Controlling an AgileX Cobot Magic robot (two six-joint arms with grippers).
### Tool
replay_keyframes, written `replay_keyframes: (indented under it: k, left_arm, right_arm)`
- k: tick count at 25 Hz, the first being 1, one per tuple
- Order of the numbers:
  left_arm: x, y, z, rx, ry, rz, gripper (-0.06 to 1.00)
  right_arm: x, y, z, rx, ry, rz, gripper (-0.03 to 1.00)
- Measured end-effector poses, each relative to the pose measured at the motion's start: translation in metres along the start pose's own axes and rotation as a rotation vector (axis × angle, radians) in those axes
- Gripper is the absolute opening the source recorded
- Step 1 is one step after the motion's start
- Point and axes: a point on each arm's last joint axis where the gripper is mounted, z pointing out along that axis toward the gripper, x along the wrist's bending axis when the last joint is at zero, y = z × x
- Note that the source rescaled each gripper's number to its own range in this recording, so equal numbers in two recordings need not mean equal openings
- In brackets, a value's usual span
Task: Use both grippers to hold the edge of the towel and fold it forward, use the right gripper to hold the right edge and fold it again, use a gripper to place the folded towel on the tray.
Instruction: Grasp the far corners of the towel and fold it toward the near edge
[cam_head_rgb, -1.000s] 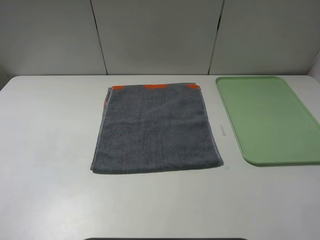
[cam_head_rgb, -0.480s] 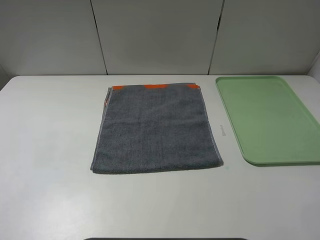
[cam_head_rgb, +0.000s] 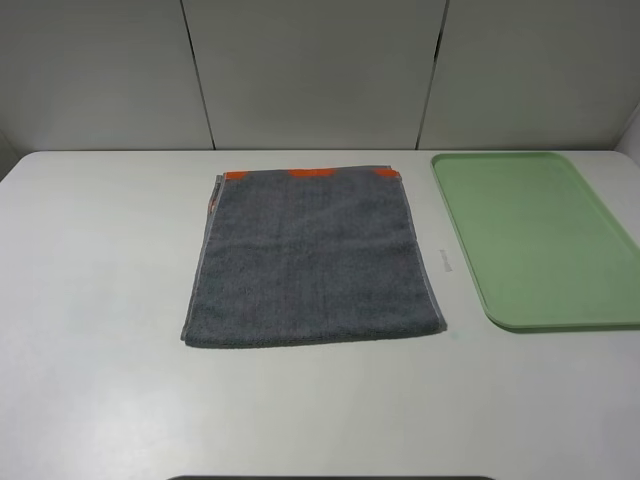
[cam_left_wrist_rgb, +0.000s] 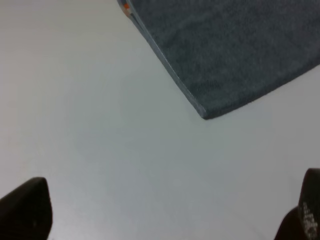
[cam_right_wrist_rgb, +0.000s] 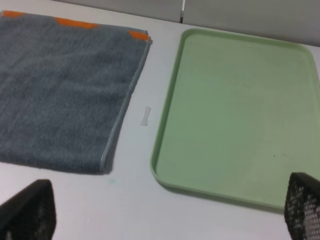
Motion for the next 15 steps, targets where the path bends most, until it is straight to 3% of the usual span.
replay_keyframes:
  k: [15]
  left_arm:
    - [0.0000,0.0000,0.0000,0.000,0.000,0.000,1.00]
  right_arm:
    - [0.0000,0.0000,0.0000,0.000,0.000,0.019,1.00]
